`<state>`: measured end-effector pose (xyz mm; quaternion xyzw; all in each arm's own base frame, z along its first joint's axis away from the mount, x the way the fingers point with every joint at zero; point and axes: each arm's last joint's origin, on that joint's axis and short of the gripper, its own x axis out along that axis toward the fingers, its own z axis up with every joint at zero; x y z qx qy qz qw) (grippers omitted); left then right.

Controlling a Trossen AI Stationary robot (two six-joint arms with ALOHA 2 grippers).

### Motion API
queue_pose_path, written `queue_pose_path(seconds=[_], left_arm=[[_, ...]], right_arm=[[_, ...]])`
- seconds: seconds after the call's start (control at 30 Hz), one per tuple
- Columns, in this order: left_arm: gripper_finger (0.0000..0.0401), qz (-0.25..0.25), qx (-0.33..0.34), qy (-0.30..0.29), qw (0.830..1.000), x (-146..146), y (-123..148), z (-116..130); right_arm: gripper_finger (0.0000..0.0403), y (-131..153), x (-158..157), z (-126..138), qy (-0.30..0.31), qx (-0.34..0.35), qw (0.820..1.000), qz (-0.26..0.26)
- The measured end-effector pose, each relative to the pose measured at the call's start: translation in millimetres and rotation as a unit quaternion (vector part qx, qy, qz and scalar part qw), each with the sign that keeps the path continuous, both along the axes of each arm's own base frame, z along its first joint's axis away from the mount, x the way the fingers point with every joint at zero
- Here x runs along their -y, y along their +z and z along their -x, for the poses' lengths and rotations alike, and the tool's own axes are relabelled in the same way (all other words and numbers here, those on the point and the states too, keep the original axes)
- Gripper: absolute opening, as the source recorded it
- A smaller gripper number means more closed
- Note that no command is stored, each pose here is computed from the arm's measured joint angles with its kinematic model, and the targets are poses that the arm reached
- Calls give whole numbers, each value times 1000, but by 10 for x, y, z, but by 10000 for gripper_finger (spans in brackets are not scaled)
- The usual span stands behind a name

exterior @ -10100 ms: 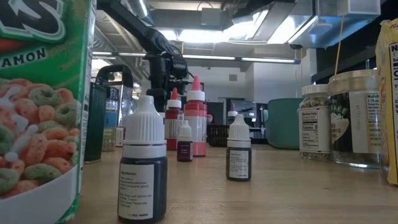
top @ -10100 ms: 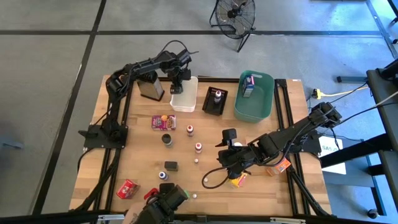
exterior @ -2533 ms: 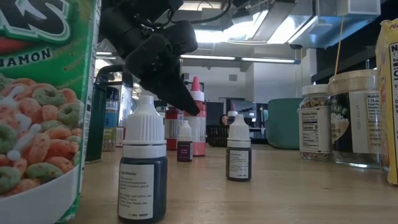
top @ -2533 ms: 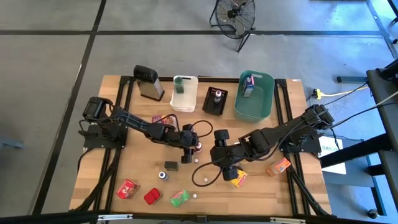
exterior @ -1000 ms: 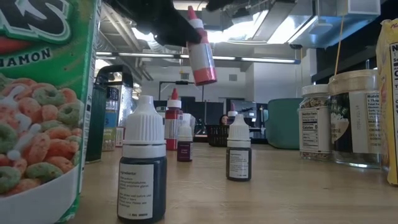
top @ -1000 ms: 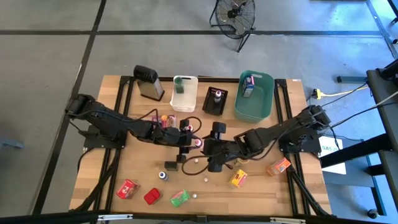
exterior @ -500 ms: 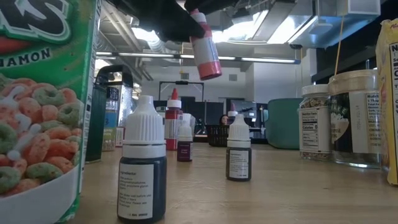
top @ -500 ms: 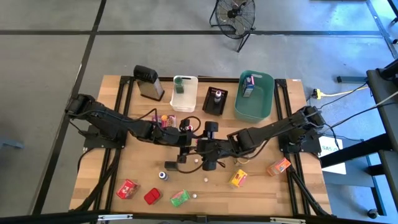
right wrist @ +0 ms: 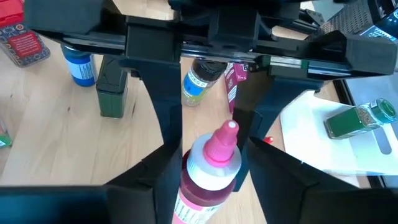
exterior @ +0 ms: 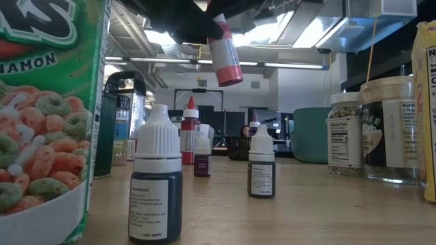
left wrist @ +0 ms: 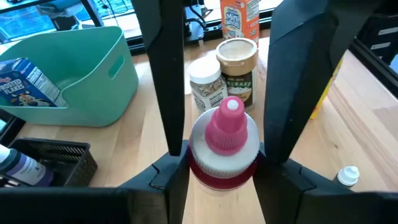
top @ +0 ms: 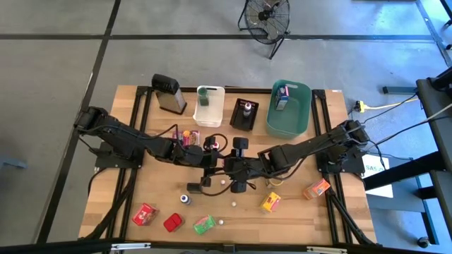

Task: Pick & Place Kitchen Items
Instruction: Put the large pink food coloring bottle into the black bin

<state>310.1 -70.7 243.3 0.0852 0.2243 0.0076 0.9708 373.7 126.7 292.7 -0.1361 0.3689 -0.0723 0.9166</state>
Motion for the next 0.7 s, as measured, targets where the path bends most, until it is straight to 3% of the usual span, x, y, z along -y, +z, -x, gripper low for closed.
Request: queue_pose_path(seconds=[0.7], left_arm=[[146, -2, 0, -1, 1000, 16, -2, 5]], right_arm=[[142, -15, 114, -16, -3, -18, 1000, -25]])
